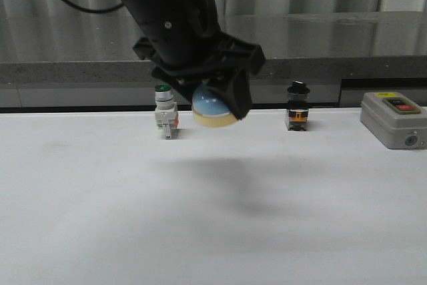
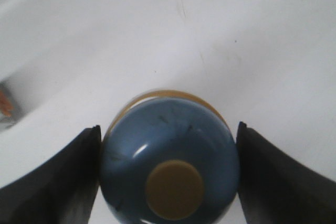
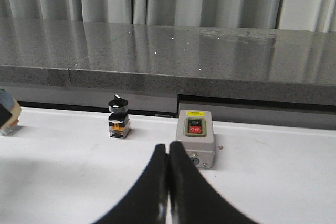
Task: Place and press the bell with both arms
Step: 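Lift the bell with the left gripper and carry it toward the table centre, then lower the bell onto the table and open the left gripper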
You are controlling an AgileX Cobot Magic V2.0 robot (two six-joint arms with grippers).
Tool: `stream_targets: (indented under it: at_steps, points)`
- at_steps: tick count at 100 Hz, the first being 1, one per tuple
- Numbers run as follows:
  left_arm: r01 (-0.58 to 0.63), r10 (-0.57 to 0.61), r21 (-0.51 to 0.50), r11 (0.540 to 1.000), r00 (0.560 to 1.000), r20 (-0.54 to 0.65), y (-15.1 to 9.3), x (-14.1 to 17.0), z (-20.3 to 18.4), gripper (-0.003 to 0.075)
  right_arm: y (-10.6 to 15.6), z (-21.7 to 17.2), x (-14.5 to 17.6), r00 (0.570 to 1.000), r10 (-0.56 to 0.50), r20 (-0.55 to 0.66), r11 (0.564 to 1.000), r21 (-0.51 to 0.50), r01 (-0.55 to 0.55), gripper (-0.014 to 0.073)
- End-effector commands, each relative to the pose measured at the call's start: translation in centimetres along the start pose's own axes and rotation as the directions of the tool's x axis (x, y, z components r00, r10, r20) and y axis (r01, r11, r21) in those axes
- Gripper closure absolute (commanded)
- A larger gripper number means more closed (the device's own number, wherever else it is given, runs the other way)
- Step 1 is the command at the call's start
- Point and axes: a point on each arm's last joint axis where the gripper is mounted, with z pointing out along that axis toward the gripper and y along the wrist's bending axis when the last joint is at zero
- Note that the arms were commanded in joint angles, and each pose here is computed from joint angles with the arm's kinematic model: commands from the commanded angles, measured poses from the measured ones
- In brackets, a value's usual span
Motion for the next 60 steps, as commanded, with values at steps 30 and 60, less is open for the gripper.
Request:
stream_targets:
  at_steps: [30, 60]
  points:
    - [0.007, -0.009, 0.022, 1.0, 0.997, 0.07, -0.9, -2.0, 2.4, 0.0697, 0.1, -0.3, -1.3, 0.993, -0.011, 0.116, 1.0, -0.008, 0.012, 0.0655]
    - [0.012, -0.013, 0.023, 1.0, 1.0, 0.022, -0.8, -1.3, 4.1, 0.0609, 0.1, -0.3, -1.3, 0.993, -0.011, 0.116, 1.0, -0.008, 0.012, 0.0655]
